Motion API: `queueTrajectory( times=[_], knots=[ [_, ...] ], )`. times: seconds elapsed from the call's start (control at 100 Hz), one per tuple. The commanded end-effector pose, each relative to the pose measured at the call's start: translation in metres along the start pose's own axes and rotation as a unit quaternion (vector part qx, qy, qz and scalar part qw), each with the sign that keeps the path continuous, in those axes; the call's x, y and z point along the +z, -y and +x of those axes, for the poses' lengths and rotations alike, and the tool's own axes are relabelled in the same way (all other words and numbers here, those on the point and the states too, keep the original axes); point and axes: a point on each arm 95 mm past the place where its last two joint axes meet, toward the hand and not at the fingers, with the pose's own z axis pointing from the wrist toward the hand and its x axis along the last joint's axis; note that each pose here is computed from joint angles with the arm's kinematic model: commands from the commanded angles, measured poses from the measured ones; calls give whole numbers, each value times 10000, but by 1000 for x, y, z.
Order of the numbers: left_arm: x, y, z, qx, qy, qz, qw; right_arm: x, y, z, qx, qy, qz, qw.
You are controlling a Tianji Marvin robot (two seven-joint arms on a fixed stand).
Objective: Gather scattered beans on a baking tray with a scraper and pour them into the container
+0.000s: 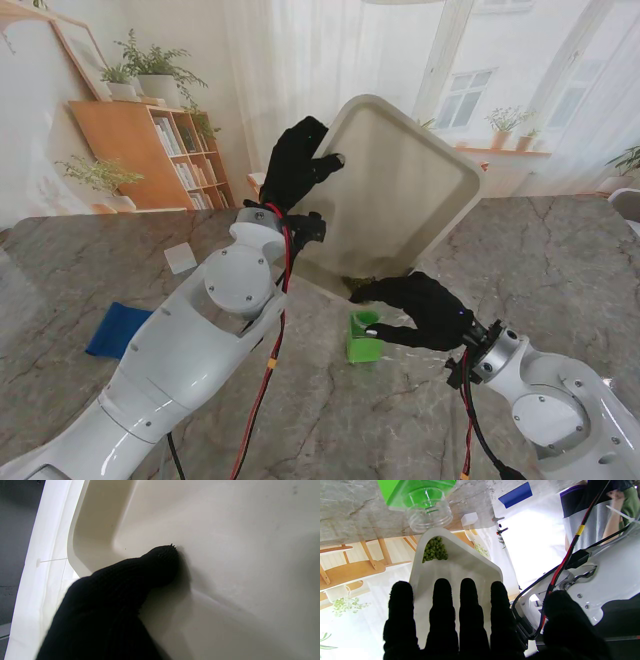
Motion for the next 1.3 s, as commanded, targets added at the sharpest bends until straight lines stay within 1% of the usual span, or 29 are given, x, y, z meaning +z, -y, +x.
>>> queueTrajectory(
  times=[0.0, 0.23, 0.44, 0.86, 1.29],
  knots=[
    [0, -7, 6, -109, -68, -75, 9999, 0, 0, 2, -4, -33, 32, 10000],
    [-2, -8, 5, -118, -74, -95, 9999, -1, 0, 2, -3, -32, 37, 10000],
    [-4, -10, 8, -163, -159, -164, 9996, -1, 0, 3, -7, -26, 30, 10000],
    [-6, -12, 9, -66, -222, -259, 9994, -3, -1, 2, -24, 6, 16, 10000],
    [-8, -14, 9, -79, -226, -235, 9994, -3, -1, 2, -26, 2, 28, 10000]
  ],
)
